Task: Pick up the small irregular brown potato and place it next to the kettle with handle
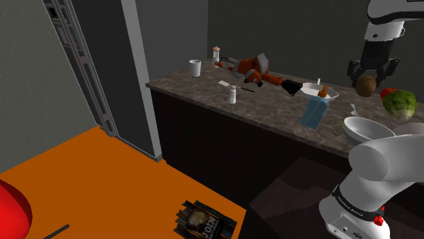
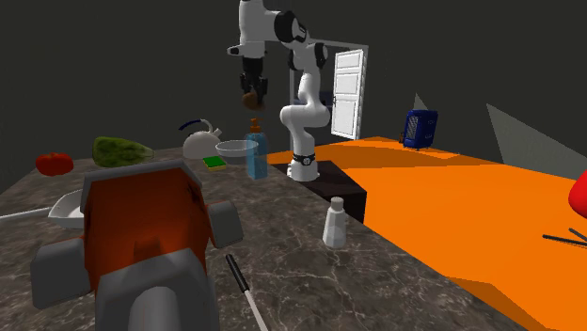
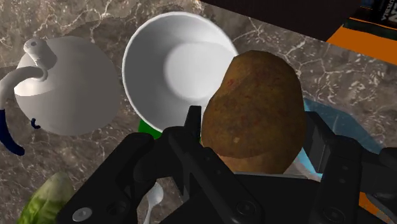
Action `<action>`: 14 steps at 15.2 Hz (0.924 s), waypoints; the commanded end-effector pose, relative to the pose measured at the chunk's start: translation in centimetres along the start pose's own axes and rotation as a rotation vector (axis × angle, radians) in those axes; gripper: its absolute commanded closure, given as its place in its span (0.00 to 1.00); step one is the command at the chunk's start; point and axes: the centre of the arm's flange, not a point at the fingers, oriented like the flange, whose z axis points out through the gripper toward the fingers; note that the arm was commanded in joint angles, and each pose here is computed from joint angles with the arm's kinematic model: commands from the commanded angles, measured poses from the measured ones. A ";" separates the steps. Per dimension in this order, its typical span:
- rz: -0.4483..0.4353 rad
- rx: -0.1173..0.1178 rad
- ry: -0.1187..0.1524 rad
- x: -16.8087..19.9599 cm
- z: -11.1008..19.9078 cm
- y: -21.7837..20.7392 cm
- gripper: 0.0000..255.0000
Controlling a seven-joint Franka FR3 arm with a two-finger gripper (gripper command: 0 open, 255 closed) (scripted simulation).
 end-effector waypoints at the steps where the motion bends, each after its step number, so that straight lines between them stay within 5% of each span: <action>1: -0.002 -0.001 0.000 -1.2 0.8 2.3 1.00; 14: -0.002 -0.001 0.000 -7.9 4.0 17.7 1.00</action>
